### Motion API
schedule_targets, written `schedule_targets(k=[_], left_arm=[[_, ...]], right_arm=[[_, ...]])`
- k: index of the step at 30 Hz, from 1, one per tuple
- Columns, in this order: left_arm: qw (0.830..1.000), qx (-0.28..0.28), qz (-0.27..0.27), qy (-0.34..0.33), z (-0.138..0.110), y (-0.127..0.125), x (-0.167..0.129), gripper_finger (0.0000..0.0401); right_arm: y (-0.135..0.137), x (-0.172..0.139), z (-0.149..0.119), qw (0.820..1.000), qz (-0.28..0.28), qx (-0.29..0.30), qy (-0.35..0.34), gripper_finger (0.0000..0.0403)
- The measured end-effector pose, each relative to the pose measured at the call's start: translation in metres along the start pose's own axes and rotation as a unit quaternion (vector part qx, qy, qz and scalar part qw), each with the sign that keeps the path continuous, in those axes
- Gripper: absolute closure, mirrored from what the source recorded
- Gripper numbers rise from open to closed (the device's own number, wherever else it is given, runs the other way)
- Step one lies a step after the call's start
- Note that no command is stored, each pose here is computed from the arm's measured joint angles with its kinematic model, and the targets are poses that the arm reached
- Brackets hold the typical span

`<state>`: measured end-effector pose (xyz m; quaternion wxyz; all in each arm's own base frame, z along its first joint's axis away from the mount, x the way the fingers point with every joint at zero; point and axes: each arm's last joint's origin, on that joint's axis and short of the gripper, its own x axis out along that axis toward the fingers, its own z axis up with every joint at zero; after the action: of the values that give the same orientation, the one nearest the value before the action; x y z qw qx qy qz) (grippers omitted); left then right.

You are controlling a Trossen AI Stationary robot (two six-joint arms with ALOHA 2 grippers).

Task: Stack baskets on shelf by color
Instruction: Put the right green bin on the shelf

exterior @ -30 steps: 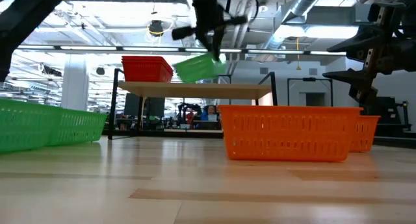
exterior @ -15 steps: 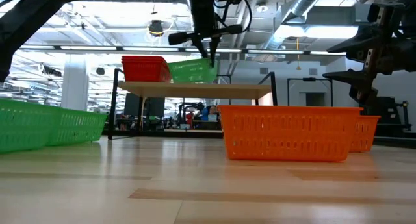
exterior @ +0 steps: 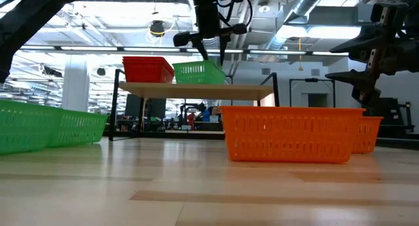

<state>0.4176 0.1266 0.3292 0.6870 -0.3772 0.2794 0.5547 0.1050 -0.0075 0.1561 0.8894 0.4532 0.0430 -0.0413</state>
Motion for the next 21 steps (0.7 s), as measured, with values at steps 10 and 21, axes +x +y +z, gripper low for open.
schedule_targets(k=[10,21], left_arm=[[0.987,0.057,-0.132,-0.067,0.017,-0.025,-0.034,0.0262],[0.984,0.073,-0.161,0.008,0.027,-0.036,0.045,0.0393]], right_arm=[[0.000,0.000,0.000,1.000,0.000,0.000,0.000,0.0159],[-0.001,0.001,0.000,1.000,-0.003,0.000,0.003,0.0159]])
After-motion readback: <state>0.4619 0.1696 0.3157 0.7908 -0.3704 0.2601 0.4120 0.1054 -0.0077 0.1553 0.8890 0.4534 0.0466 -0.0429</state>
